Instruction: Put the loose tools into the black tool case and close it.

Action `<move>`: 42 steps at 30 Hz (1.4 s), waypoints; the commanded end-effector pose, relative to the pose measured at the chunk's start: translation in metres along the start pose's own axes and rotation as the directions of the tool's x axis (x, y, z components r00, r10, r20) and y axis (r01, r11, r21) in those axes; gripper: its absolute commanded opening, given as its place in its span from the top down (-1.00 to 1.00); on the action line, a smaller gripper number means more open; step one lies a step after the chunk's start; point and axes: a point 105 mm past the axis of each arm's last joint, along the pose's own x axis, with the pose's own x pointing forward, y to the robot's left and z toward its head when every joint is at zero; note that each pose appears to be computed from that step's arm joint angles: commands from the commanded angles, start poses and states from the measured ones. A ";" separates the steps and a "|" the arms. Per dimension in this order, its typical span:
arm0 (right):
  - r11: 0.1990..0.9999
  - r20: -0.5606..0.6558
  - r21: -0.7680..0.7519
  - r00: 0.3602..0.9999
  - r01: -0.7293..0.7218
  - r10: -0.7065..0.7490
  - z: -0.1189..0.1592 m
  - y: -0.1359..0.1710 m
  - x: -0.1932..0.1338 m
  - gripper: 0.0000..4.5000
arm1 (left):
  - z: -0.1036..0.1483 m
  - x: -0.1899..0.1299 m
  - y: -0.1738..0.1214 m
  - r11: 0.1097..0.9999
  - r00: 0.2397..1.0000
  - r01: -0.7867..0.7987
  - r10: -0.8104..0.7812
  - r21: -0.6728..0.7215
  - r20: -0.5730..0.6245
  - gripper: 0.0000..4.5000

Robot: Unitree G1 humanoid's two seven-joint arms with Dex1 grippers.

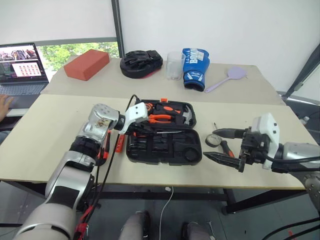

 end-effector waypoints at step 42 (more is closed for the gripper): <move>0.941 -0.129 0.112 0.944 0.319 -0.304 -0.035 -0.025 -0.036 -1.00 | 0.056 -0.038 0.003 0.992 0.937 0.070 -0.028 -0.109 0.349 0.16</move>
